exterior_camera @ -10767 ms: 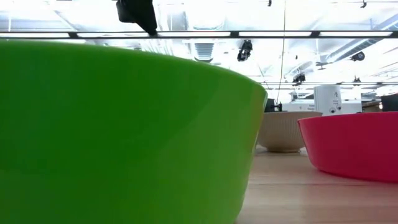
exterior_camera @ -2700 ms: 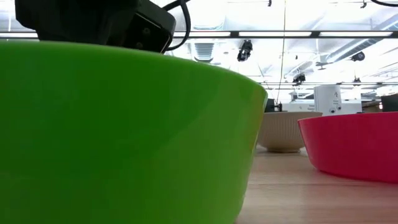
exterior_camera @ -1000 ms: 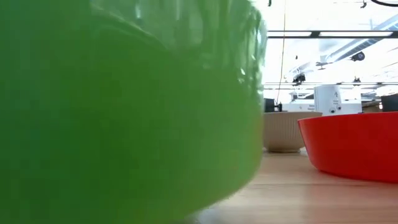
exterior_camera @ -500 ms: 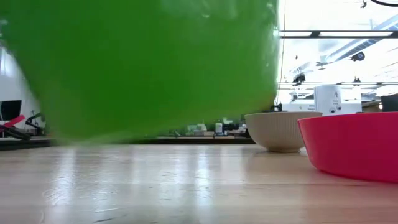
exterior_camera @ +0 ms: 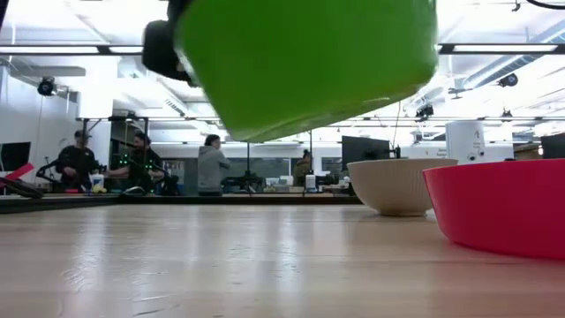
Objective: Nest bowls inside each other
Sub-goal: Stack the green bowl on the green bowl
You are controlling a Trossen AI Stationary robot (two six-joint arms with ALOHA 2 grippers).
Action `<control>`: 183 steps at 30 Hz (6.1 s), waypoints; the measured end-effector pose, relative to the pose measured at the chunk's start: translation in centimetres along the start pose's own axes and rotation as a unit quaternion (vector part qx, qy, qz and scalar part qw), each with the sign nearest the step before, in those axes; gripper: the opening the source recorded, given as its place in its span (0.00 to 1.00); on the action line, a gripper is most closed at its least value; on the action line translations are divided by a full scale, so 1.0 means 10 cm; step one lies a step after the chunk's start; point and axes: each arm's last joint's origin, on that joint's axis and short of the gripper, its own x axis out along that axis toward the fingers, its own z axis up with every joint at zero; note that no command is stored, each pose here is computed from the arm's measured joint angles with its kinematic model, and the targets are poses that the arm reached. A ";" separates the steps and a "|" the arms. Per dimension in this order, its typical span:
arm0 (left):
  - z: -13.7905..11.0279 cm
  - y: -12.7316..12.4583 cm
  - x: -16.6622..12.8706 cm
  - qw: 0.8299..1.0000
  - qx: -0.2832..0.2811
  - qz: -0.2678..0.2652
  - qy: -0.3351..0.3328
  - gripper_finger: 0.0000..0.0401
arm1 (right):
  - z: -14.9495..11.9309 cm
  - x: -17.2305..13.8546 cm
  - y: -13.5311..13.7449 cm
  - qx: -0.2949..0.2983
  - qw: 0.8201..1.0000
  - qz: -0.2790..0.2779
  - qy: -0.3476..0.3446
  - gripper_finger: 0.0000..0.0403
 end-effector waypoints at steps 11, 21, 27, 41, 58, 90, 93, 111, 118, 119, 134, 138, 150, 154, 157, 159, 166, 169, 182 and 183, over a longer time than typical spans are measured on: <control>0.28 0.11 -0.08 1.000 -0.006 0.003 -0.023 0.00 | 0.00 0.00 0.00 0.001 1.000 0.000 0.000 0.02; 0.46 0.14 -0.22 0.995 0.019 -0.011 -0.092 0.00 | 0.00 0.00 0.00 0.000 1.000 0.000 0.000 0.02; 0.65 0.26 -0.31 0.993 -0.004 -0.013 -0.118 0.00 | 0.00 0.00 0.00 0.000 1.000 0.000 0.000 0.02; 1.02 0.47 -0.42 0.986 -0.007 -0.021 -0.165 0.00 | 0.00 0.00 0.00 0.001 1.000 0.000 0.000 0.02; 0.92 0.57 -0.56 0.992 -0.012 0.032 -0.120 0.00 | 0.00 0.00 0.00 0.000 1.000 0.000 0.000 0.02; 1.03 0.81 -0.65 0.991 0.047 0.078 -0.096 0.00 | -0.53 -0.29 -0.33 0.259 0.922 -0.221 0.184 0.02; 1.03 0.81 -0.66 0.990 0.063 0.075 -0.100 0.00 | -0.55 -0.29 -0.33 0.270 0.916 -0.227 0.191 0.02; 0.97 0.86 -0.66 0.990 0.062 0.101 -0.072 0.00 | -1.05 -0.38 -0.38 0.358 0.840 -0.292 0.285 0.02; 0.98 0.86 -0.66 0.990 0.062 0.098 -0.075 0.00 | -1.32 -0.34 -0.36 0.364 0.838 -0.290 0.286 0.02; 0.98 0.86 -0.66 0.990 0.062 0.098 -0.076 0.00 | -1.37 -0.34 -0.36 0.369 0.837 -0.289 0.284 0.02; 0.96 0.83 -0.65 0.992 0.065 0.085 -0.069 0.00 | -1.86 -0.38 -0.44 0.401 0.825 -0.319 0.236 0.02; 0.96 0.82 -0.65 0.992 0.066 0.084 -0.069 0.00 | -1.93 -0.35 -0.44 0.397 0.843 -0.304 0.200 0.02; 0.96 0.82 -0.65 0.992 0.067 0.081 -0.071 0.00 | -1.95 -0.28 -0.45 0.316 0.886 -0.284 0.183 0.02; 0.96 0.82 -0.65 0.992 0.067 0.081 -0.071 0.00 | -1.92 -0.26 -0.47 0.270 0.900 -0.282 0.191 0.02; 0.96 0.82 -0.65 0.992 0.068 0.081 -0.070 0.00 | -1.90 -0.24 -0.47 0.242 0.909 -0.279 0.194 0.02; 0.96 0.82 -0.65 0.992 0.067 0.081 -0.070 0.00 | -1.88 -0.23 -0.48 0.215 0.917 -0.277 0.193 0.02; 0.96 0.82 -0.65 0.992 0.068 0.081 -0.070 0.00 | -1.87 -0.21 -0.48 0.073 0.941 -0.244 0.224 0.02; 0.96 0.82 -0.65 0.992 0.068 0.081 -0.070 0.00 | -1.87 -0.20 -0.48 0.021 0.944 -0.232 0.235 0.02; 0.95 0.83 -0.62 0.992 0.069 0.084 -0.066 0.00 | -1.80 -0.18 -0.50 -0.016 0.941 -0.302 0.155 0.02; 0.95 0.83 -0.62 0.992 0.069 0.084 -0.066 0.00 | -1.83 -0.19 -0.50 -0.011 0.943 -0.285 0.173 0.02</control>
